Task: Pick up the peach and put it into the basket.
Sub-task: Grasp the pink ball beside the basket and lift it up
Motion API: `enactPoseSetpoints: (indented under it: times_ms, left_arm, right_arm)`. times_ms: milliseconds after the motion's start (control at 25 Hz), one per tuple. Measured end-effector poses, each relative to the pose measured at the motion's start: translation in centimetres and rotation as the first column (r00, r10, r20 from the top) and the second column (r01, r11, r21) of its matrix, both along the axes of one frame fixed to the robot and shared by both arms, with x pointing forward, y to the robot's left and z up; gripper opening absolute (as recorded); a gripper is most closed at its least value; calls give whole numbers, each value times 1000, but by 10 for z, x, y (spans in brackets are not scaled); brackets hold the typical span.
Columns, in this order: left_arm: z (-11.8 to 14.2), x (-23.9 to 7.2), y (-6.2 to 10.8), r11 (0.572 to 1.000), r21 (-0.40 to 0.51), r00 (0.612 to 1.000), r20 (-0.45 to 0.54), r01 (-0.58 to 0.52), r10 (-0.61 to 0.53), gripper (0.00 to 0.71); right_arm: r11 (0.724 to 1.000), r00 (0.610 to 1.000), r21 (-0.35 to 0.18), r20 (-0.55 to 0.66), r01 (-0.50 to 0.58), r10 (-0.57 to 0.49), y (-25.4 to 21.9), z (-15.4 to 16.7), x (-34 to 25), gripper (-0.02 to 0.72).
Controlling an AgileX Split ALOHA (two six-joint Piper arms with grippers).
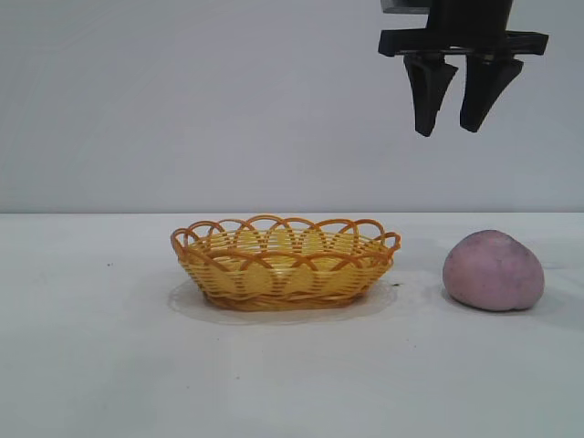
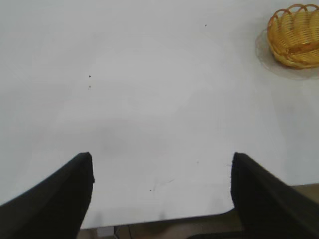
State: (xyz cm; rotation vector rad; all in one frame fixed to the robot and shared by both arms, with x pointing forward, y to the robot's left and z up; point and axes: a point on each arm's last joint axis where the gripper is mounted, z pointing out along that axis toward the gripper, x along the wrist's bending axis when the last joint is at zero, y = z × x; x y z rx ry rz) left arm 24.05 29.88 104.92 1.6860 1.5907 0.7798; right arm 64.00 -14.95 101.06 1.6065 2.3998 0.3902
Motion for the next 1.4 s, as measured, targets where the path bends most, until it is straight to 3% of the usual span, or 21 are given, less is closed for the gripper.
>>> enactPoseSetpoints:
  times_ms: [240,560,880,1160,1280,1320,1400]
  left_arm:
    - [-5,-11,1,1000,2,996,92,-4,4,538]
    - [-6,-10,2,1000,12,996,94,-11,9,538]
    - [-6,-10,2,1000,12,995,97,-11,10,538]
    - [-6,-10,2,1000,12,995,97,-11,10,538]
    - [-6,-10,2,1000,12,995,97,-11,10,538]
    - [-6,-10,2,1000,12,995,97,-11,10,538]
    - [-6,-10,2,1000,12,995,97,-11,10,538]
  right_arm:
    - [1000,1000,-10,-26,1,-1,-1,-1,-2,398]
    - [1000,1000,-12,-31,1,-2,-1,0,-3,398]
    - [999,1000,-36,9,-5,5,-8,25,-12,398]
    - [997,998,-71,-69,1,-6,-16,46,-32,398]
    - [998,994,-59,-111,6,-12,-17,51,-40,398]
    - [999,993,-44,-122,7,-13,-16,52,-41,354]
    - [1000,990,-11,-138,11,-13,-13,52,-43,367]
